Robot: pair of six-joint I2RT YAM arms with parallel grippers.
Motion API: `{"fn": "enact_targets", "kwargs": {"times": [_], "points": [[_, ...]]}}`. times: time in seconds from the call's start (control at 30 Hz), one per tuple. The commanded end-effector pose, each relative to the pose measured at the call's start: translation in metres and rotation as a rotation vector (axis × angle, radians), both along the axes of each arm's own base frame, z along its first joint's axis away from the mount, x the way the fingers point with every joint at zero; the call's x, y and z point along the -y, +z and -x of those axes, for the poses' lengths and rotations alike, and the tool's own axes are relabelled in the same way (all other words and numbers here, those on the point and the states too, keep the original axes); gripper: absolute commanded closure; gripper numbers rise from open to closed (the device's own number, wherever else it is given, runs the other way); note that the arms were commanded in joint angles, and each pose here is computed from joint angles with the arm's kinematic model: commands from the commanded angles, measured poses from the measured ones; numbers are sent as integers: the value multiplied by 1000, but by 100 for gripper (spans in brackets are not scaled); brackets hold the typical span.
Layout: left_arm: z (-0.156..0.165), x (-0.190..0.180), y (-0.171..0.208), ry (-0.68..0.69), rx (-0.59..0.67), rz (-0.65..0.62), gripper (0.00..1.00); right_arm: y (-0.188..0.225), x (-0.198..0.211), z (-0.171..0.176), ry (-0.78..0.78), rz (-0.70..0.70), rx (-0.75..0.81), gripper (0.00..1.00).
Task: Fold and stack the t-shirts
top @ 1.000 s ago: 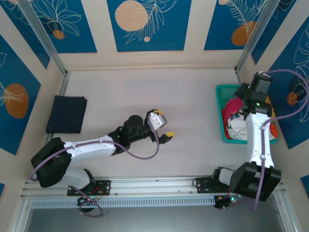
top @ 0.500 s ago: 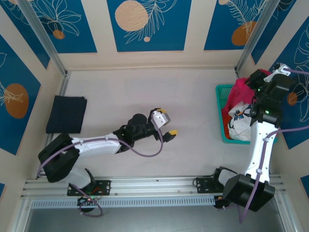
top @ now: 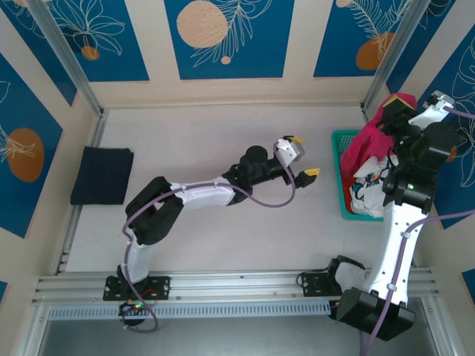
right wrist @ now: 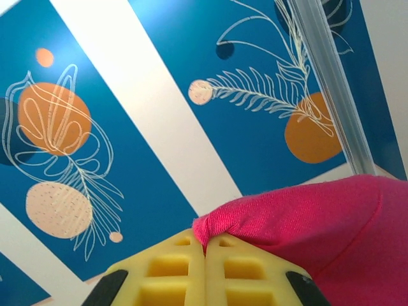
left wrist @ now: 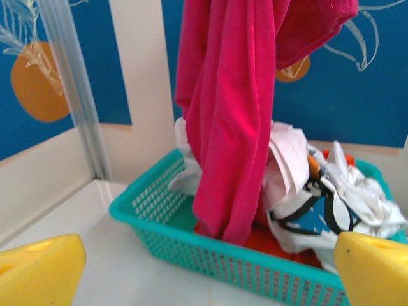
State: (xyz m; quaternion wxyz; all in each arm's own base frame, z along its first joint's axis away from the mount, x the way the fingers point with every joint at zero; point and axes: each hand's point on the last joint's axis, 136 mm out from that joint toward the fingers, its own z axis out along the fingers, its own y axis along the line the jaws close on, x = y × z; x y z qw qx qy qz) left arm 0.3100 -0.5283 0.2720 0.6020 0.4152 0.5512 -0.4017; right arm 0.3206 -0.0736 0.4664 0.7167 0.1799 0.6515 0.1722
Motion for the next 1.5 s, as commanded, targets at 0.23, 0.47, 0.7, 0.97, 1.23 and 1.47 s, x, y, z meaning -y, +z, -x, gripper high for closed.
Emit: {"fn": "enact_targets", "kwargs": {"times": [0.23,0.47,0.7,0.97,1.23,1.47], "points": [[20,64,19,-159,13,74,0,118,-37,60,66,135,319,100],[15,83,28,-167,4,110,0,152,-62,78,162,189,368,100],[3,79,47,-102,19,136,8,148,-92,87,293,212,329,100],[17,24,42,-45,20,108,96,110,-107,70,376,188,215,100],[7,-69,8,134,-60,20,100,59,-147,37,488,190,102,100],[-53,-118,-16,254,-229,-17,100,24,-176,8,510,201,16,100]]}}
